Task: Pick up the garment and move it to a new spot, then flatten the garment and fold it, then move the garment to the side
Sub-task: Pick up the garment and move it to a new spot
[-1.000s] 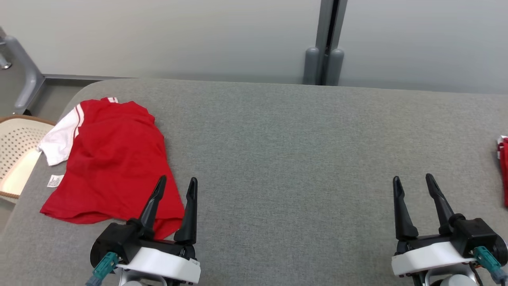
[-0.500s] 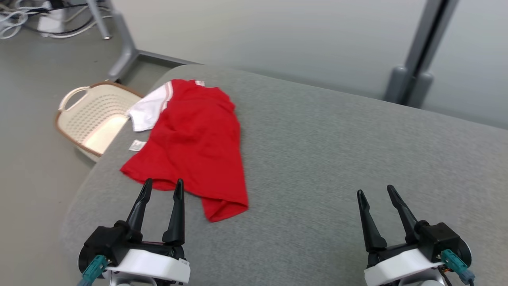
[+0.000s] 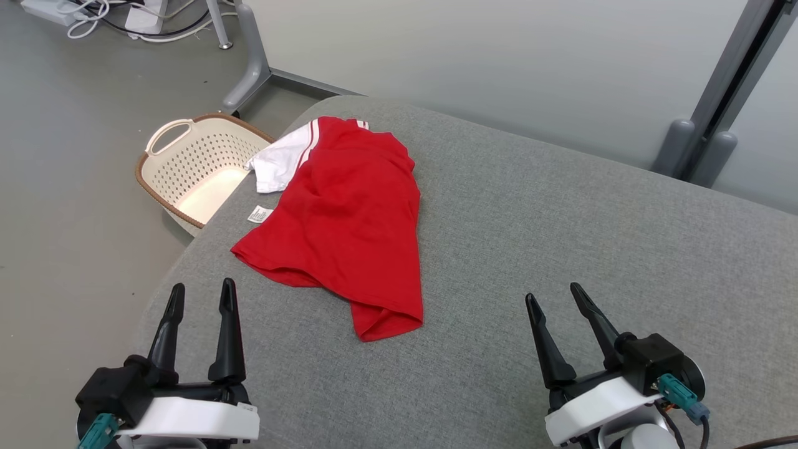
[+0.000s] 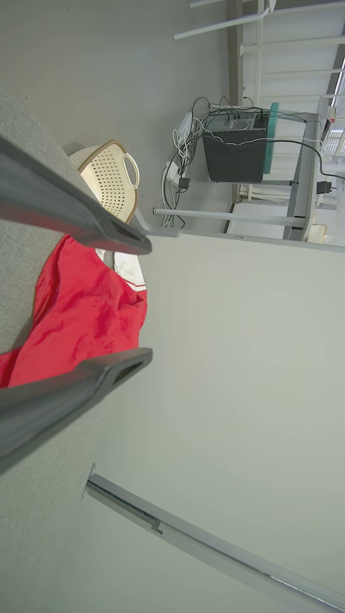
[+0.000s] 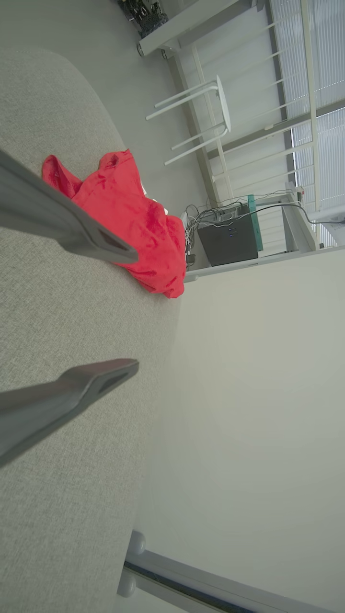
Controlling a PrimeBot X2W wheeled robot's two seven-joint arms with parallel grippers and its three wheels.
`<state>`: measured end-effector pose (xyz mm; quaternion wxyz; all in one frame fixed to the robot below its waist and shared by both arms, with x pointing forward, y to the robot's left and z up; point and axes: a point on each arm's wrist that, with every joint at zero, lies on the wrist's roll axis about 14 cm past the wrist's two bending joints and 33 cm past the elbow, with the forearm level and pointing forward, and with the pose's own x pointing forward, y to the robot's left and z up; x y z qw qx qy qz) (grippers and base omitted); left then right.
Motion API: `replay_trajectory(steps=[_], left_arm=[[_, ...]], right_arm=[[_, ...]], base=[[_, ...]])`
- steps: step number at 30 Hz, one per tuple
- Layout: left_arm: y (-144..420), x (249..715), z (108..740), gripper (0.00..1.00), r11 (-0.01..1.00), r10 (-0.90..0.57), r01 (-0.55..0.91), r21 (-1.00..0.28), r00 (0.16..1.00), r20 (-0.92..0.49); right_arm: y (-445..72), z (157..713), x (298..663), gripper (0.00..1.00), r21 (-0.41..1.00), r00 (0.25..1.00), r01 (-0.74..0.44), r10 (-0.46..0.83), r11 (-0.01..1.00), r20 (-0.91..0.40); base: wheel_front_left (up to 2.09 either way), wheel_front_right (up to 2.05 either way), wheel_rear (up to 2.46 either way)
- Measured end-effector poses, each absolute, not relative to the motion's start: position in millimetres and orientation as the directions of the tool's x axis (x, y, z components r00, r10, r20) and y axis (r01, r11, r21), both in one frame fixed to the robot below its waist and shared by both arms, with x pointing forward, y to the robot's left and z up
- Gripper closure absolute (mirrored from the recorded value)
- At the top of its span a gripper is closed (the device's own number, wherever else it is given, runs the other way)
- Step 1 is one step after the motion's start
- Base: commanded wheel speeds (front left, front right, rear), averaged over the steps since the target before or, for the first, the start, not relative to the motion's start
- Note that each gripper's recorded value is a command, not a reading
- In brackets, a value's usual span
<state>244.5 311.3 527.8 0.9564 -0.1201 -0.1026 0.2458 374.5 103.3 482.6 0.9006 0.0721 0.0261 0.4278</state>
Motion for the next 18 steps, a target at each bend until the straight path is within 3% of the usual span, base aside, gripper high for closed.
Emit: replay_trajectory(steps=[10, 18], left_arm=[[319.3, 246.6, 529.8, 0.00, 0.854, 0.495, -0.448, -0.264, 0.857, 0.146], [357.8, 275.6, 524.0, 0.00, 0.869, 0.490, -0.476, -0.133, 0.865, 0.105]], right_arm=[[89.2, 481.9, 384.5, 0.00, 0.140, 0.671, -0.736, 0.741, 0.663, 0.016], [50.1, 473.3, 416.6, 0.00, 0.107, 0.760, -0.647, 0.650, 0.755, 0.010]], base=[[0.00, 0.00, 0.00], [0.00, 0.00, 0.00]])
